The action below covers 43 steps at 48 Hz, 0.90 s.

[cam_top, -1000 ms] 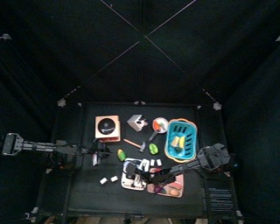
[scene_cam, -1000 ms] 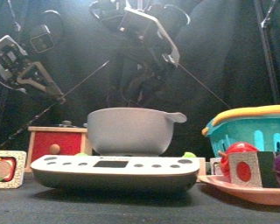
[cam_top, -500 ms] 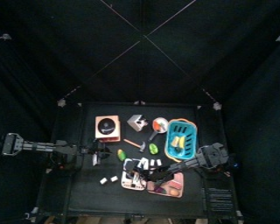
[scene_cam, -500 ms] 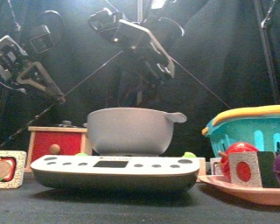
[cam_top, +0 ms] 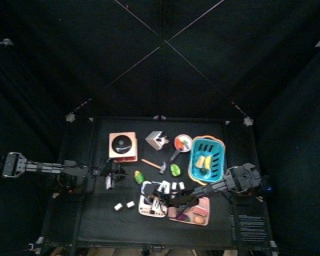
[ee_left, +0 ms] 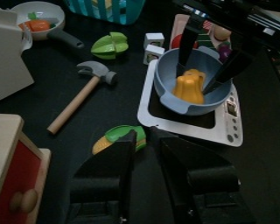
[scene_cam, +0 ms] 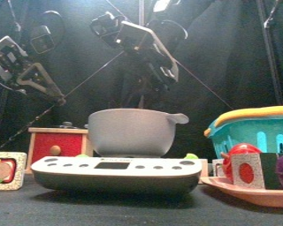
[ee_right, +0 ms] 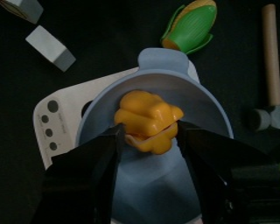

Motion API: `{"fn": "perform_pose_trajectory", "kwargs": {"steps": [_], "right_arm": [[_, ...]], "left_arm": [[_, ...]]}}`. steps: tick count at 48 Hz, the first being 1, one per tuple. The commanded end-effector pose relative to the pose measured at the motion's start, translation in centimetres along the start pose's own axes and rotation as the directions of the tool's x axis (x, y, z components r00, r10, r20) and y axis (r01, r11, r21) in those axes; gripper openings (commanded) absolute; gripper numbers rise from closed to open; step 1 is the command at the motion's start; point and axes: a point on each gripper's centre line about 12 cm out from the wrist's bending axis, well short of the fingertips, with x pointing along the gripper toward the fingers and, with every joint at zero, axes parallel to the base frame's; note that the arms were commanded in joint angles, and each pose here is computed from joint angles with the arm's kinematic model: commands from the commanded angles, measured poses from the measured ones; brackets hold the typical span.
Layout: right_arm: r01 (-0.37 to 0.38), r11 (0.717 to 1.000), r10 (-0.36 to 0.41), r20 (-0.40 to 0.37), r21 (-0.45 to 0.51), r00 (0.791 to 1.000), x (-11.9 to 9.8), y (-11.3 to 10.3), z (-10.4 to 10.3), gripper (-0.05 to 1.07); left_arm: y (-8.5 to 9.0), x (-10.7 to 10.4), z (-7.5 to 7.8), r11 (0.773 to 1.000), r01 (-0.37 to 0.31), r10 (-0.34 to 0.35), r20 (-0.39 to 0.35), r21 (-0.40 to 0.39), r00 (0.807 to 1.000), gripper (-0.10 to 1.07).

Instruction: Grab squash

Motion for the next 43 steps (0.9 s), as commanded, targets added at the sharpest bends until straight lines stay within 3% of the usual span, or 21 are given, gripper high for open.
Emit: {"fn": "perform_pose_trajectory", "kwargs": {"steps": [1,14,27,43], "right_arm": [[-0.014,1.0,0.013,0.027,0.021,1.0,-0.9,-0.3,1.1,0.84],[-0.015,1.0,0.014,0.026,0.023,1.0,-0.9,-0.3,1.1,0.82],[-0.018,0.999,0.017,0.018,0.039,1.0,-1.0,-0.3,1.1,0.68],[-0.035,0.993,0.037,-0.008,0.114,0.999,-2.0,-0.2,1.3,0.67]], "left_arm": [[0.0,0.0,0.6,1.0,0.0,0.0,0.018,0.004,1.0,0.66],[0.0,0.0,0.6,1.0,0.001,-0.001,0.02,0.004,1.0,0.66],[0.0,0.0,0.6,1.0,0.001,-0.001,0.02,0.004,1.0,0.66],[0.0,0.0,0.6,1.0,0.0,0.0,0.017,0.002,1.0,0.66]]}}
